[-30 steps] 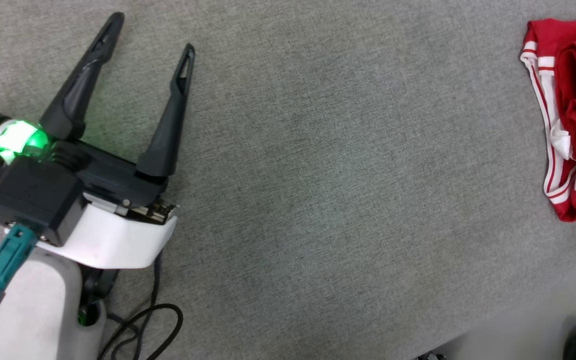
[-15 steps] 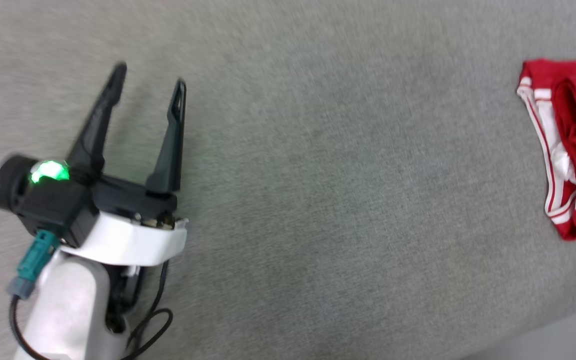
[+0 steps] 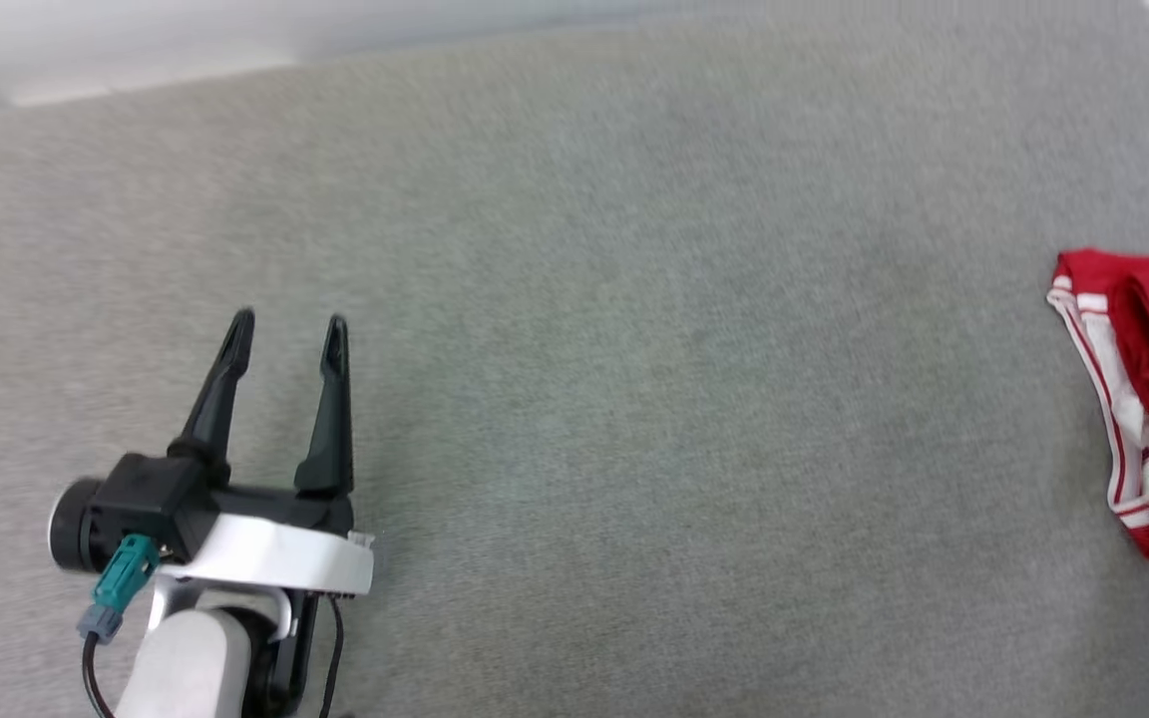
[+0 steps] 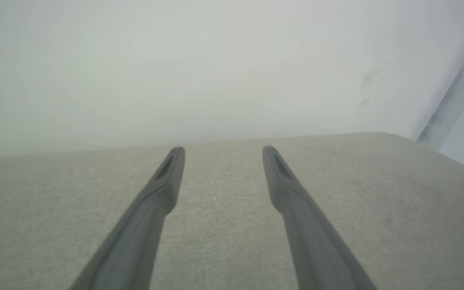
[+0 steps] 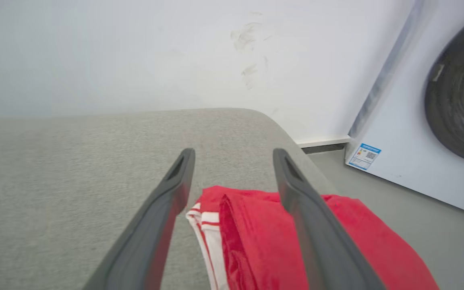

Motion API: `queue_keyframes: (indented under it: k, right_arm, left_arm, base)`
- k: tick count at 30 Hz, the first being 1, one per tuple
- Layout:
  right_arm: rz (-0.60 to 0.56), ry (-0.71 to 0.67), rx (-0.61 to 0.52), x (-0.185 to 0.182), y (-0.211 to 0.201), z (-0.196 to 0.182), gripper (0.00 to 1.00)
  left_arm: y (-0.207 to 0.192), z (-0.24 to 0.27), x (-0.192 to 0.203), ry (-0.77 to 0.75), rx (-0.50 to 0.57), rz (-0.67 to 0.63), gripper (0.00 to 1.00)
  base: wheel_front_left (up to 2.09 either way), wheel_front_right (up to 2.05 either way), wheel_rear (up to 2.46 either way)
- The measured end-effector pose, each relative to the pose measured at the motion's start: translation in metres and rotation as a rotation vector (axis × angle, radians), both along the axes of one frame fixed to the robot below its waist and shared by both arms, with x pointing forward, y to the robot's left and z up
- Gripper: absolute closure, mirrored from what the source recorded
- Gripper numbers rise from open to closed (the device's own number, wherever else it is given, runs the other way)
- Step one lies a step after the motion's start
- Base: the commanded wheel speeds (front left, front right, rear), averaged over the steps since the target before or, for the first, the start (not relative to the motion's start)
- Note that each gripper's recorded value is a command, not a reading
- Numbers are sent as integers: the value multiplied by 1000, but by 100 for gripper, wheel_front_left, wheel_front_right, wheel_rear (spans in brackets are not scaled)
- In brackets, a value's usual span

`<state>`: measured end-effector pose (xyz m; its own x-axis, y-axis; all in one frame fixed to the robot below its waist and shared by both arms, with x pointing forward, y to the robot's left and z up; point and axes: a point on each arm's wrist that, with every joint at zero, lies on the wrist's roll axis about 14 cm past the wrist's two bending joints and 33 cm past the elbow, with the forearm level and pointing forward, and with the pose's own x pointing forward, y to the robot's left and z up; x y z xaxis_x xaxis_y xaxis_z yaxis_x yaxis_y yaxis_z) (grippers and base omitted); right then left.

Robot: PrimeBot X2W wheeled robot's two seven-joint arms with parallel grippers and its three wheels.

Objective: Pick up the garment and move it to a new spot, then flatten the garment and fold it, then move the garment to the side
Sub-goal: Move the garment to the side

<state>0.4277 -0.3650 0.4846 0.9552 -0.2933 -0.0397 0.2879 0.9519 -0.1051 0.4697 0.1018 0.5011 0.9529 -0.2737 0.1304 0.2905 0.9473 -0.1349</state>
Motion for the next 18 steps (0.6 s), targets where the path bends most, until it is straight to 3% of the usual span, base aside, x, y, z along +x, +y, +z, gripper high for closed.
queue_keyframes:
  k: [10,18]
  right_arm:
    - [203,-74,117,-17,109,25,0]
    - [311,-132,149,-46,158,56,0]
  left_arm:
    - [56,10,-38,15,24,169,0]
    - [89,13,-76,27,40,253,0]
  base:
    - [0,0,0]
    - [0,0,0]
